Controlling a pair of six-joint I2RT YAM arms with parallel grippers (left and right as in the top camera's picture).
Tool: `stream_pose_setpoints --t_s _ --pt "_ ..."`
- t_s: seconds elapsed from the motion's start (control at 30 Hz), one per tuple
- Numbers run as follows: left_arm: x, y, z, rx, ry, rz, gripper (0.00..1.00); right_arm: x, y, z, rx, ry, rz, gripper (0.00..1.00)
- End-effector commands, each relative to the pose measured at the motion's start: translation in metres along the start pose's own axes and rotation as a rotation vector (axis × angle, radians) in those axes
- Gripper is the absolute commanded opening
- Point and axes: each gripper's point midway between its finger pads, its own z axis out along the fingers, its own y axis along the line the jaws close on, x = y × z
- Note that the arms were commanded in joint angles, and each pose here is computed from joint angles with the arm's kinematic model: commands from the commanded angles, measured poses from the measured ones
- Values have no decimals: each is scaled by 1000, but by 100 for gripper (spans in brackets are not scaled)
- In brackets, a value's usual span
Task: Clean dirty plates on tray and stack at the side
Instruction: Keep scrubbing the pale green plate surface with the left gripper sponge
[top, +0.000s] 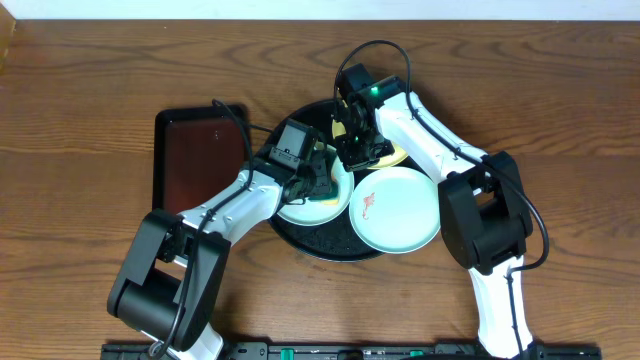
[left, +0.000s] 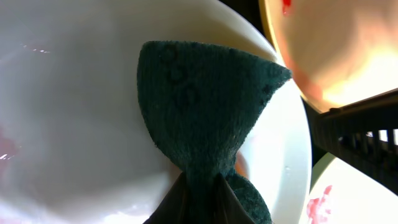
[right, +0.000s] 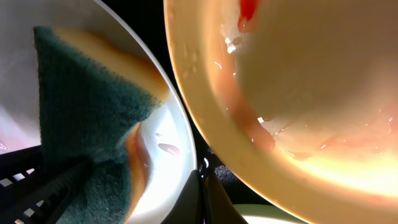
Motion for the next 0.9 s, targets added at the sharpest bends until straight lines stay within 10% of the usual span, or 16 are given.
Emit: stream_pose_setpoints --t_s 0.0,0.37,0.87 --pt "8 28 8 -113 16 -18 8 -3 5 -12 -1 -28 -1 3" --pt "8 28 8 -112 14 -18 8 9 18 -8 -4 11 -25 32" --pt "3 35 7 -153 -10 -11 8 15 8 17 21 8 17 1"
